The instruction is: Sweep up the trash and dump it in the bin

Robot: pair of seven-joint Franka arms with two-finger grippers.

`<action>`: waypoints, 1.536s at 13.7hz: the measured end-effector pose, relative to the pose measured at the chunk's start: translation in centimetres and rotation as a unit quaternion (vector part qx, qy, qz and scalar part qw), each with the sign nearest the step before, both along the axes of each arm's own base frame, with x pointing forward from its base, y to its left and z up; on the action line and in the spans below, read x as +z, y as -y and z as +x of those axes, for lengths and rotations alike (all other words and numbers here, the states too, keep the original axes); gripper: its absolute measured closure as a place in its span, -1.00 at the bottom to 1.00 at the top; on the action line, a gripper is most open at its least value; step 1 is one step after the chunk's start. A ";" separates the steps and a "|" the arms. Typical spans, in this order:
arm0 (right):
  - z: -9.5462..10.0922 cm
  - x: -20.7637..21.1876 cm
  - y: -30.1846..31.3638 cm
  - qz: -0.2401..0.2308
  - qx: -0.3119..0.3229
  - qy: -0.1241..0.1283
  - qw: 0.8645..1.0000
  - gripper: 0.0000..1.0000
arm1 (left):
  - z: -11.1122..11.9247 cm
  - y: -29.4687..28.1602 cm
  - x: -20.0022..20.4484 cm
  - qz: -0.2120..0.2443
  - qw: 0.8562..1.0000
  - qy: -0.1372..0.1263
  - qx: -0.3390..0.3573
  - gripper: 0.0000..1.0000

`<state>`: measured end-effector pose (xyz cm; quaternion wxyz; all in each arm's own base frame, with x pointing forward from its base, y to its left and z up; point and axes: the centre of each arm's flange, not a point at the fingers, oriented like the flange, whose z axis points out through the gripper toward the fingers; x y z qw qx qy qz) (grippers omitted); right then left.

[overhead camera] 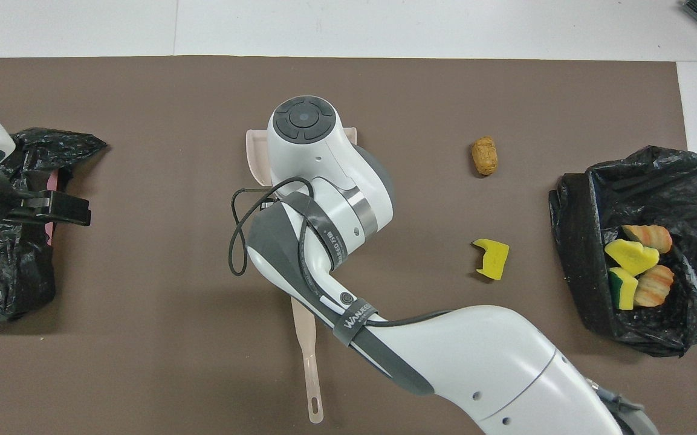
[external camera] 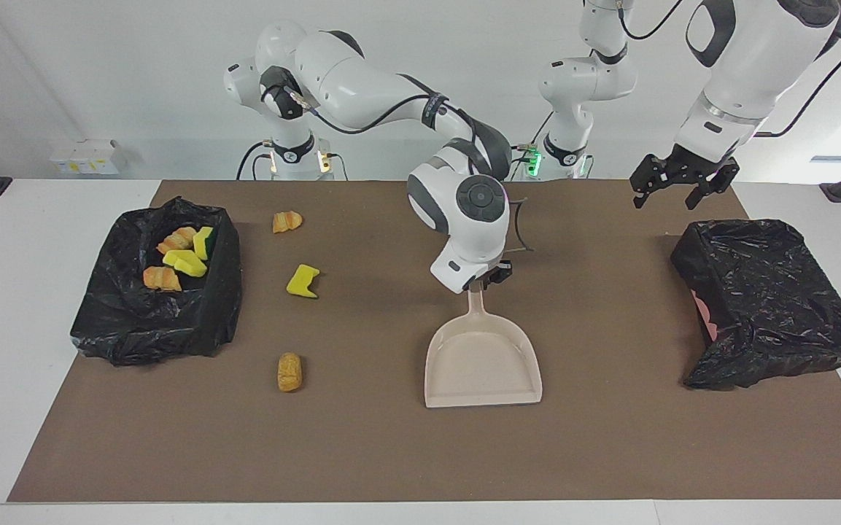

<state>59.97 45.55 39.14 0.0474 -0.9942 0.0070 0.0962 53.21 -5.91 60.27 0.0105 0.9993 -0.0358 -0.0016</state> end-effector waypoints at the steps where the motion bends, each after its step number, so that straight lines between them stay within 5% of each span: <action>1: -0.3 0.9 0.0 0.000 0.002 0.001 1.000 0.09 | 0.0 0.0 0.0 0.000 1.000 0.000 0.000 -1.00; 7: -3.1 6.7 0.1 0.003 0.018 0.001 1.000 -0.07 | 0.1 0.4 -0.5 0.000 1.000 -0.003 -0.004 -1.00; 13: -14.7 9.6 1.5 -0.016 0.050 -0.036 0.998 -0.14 | 1.9 5.1 -3.5 -0.006 1.000 0.004 -0.001 -1.00; 18: -24.7 4.6 3.3 -0.013 0.069 -0.031 0.997 -0.20 | 2.8 13.3 -7.9 -0.016 1.000 0.010 0.010 -1.00; 21: -28.2 3.2 3.9 -0.012 0.079 -0.038 0.996 -0.32 | 3.0 18.1 -11.7 -0.010 1.000 0.007 0.016 -1.00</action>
